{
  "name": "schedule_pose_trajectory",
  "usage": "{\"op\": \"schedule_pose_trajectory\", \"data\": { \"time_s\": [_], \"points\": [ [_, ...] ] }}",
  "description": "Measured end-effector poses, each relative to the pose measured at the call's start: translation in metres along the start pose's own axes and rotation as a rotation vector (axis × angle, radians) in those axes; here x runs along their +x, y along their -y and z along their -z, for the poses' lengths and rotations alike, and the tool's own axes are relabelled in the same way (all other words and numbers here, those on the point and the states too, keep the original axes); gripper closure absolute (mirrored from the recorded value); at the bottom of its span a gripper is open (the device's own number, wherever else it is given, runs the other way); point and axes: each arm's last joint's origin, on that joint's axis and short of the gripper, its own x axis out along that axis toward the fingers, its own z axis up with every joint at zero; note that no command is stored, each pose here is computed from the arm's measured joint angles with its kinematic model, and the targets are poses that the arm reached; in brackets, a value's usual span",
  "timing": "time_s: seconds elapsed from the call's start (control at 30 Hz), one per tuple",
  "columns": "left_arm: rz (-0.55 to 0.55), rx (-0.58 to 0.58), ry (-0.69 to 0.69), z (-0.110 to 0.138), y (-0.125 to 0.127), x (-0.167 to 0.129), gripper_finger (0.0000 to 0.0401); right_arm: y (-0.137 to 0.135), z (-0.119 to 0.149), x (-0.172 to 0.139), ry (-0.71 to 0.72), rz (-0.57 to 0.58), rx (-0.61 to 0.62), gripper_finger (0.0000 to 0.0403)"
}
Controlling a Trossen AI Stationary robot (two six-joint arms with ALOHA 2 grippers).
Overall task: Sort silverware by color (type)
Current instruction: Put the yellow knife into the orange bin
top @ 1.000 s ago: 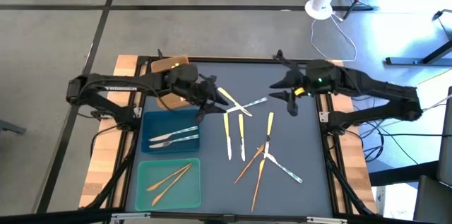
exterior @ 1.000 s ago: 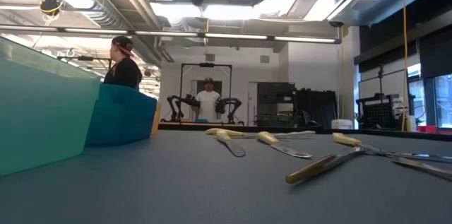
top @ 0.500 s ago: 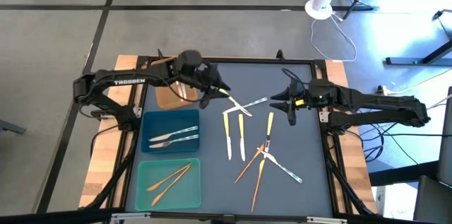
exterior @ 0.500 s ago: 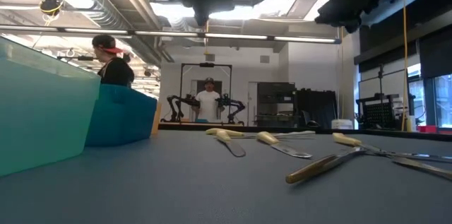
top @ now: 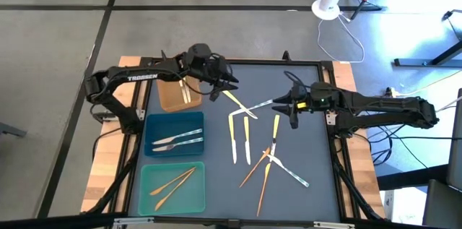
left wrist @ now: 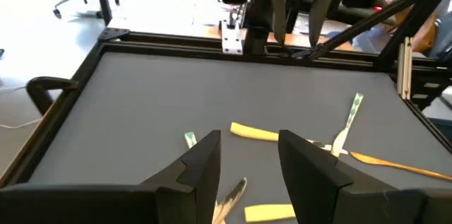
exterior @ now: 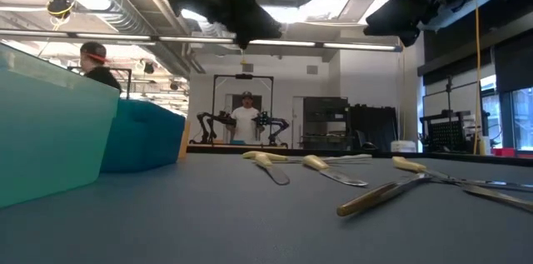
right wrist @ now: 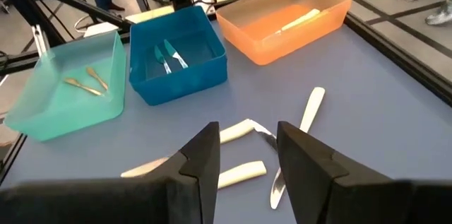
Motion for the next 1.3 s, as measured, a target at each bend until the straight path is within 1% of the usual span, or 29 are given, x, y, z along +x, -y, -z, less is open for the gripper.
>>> {"op": "schedule_pose_trajectory", "data": {
  "time_s": [0.17, 0.4, 0.47, 0.7, 0.77, 0.9, 1.17, 1.3],
  "points": [
    [0.044, -0.001, -0.014, -0.015, -0.009, 0.017, 0.0264, 0.000, 0.000, 0.001, -0.004, 0.001, 0.000, 0.0274],
    [0.061, 0.017, -0.168, -0.026, -0.024, 0.044, 0.0264, 0.000, 0.001, 0.001, -0.006, 0.001, -0.001, 0.0274],
    [0.056, 0.014, -0.228, -0.021, -0.027, 0.050, 0.0264, 0.000, 0.001, 0.001, -0.006, 0.001, -0.001, 0.0274],
    [-0.044, 0.086, -0.394, -0.001, -0.037, 0.060, 0.0264, 0.000, 0.002, 0.001, -0.023, 0.004, -0.001, 0.0274],
    [-0.064, 0.106, -0.420, 0.004, -0.039, 0.063, 0.0264, 0.000, 0.002, 0.001, -0.023, 0.004, -0.001, 0.0274],
    [-0.068, 0.113, -0.463, 0.015, -0.043, 0.071, 0.0264, 0.000, 0.002, 0.001, -0.022, 0.004, -0.002, 0.0274],
    [-0.069, 0.085, -0.570, 0.048, -0.054, 0.093, 0.0264, 0.000, 0.002, 0.001, -0.024, 0.004, -0.001, 0.0274],
    [-0.067, 0.077, -0.599, 0.057, -0.055, 0.099, 0.0264, 0.000, 0.002, 0.001, -0.024, 0.004, -0.001, 0.0274]
  ]
}}
